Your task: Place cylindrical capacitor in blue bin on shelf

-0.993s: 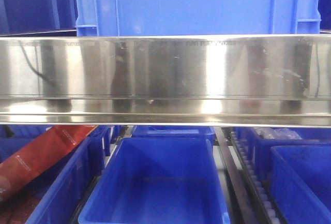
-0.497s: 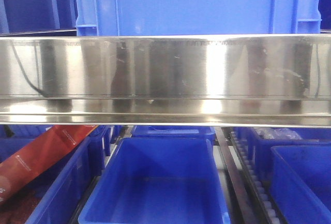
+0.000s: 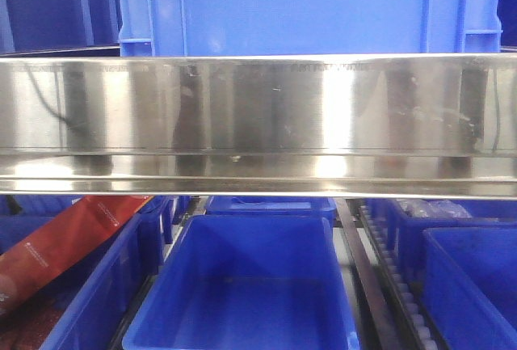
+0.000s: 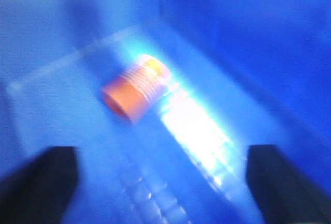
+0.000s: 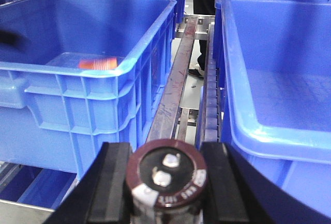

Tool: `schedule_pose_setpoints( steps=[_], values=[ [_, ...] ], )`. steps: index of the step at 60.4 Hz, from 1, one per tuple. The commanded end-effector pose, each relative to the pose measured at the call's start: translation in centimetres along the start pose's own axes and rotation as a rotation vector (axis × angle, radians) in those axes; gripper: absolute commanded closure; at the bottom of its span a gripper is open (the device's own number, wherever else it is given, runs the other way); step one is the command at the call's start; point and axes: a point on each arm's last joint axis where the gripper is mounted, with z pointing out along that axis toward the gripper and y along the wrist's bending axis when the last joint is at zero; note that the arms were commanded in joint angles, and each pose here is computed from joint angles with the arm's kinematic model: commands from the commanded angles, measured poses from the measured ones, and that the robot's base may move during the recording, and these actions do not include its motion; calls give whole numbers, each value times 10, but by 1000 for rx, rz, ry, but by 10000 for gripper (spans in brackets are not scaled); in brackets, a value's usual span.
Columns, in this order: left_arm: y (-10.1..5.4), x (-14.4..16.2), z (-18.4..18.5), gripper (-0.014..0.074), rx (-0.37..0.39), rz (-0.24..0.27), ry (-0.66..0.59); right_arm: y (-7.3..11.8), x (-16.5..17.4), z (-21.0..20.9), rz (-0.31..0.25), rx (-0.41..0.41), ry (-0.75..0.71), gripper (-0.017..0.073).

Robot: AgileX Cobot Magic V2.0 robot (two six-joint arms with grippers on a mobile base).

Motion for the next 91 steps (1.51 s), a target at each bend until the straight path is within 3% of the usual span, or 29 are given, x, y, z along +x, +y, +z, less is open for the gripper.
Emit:
schedule_pose_setpoints(
  steps=[1, 9, 15, 29, 41, 65, 80, 91],
  values=[
    [2, -9, -37, 385, -13, 7, -30, 0, -6, -3, -7, 4, -52, 711],
    [7, -9, -77, 614, -30, 8, -14, 0, -6, -3, -7, 4, -52, 711],
    [8, -4, -101, 704, -34, 6, -6, 0, -5, -3, -7, 4, -42, 711],
    [12, 28, -152, 704, -64, -35, -34, 0, -5, -3, -7, 3, -36, 711],
    [20, 82, -193, 704, -166, -117, -63, 0, -5, -2, -7, 3, -32, 711],
    [21, 195, -257, 704, -184, -292, -193, 2, -13, 28, -13, -28, -13, 711],
    [20, 235, -284, 704, -176, -313, -286, 18, -59, 59, -39, -120, -71, 711],
    [20, 247, -295, 704, -172, -320, -332, 44, -109, 99, -117, -209, -81, 711]
  ],
)
